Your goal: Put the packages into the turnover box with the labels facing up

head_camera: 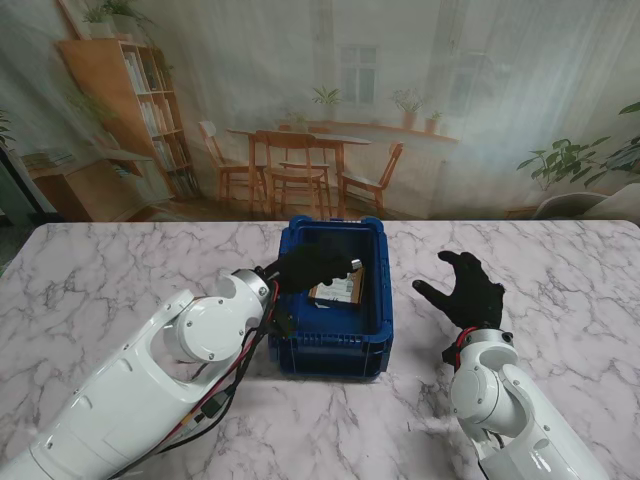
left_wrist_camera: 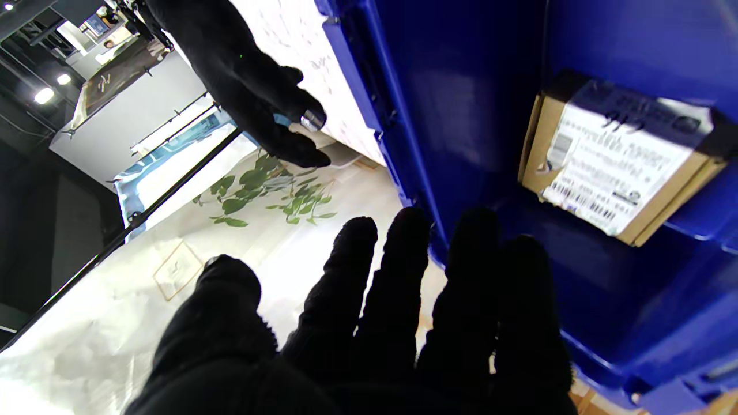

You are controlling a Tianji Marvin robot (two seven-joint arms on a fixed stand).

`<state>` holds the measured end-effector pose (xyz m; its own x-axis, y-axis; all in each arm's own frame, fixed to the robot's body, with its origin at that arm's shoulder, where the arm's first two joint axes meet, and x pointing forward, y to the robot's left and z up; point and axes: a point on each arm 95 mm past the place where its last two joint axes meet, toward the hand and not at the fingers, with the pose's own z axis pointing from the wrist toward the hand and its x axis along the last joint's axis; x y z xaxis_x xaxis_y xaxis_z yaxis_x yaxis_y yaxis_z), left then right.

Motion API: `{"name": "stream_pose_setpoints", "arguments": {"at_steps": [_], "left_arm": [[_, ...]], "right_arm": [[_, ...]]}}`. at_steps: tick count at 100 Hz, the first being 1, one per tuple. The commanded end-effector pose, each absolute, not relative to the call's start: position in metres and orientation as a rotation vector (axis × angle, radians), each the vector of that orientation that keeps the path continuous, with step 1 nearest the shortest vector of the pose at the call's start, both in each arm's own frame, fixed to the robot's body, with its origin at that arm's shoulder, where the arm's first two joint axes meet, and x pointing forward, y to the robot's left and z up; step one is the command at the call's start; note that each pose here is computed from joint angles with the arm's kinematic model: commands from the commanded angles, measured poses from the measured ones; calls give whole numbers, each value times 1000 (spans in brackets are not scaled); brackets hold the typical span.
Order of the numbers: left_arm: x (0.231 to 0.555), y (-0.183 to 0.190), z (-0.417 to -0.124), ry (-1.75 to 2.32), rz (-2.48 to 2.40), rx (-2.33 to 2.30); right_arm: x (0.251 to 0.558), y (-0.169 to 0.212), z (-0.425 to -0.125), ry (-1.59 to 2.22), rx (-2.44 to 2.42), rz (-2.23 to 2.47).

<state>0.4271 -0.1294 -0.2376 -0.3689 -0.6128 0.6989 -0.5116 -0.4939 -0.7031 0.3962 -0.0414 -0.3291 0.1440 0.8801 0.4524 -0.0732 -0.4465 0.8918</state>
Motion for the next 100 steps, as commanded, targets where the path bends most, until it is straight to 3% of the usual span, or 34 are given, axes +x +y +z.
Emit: {"name": "stream_pose_setpoints", "arguments": {"at_steps": [1, 100], "left_arm": [[427, -138, -245, 1579, -2001, -1759], [446, -151, -280, 1851, -1684, -1870]], "right_arm": [[395, -41, -331, 798, 1589, 1425], [398, -38, -334, 817, 1590, 1410]]}}
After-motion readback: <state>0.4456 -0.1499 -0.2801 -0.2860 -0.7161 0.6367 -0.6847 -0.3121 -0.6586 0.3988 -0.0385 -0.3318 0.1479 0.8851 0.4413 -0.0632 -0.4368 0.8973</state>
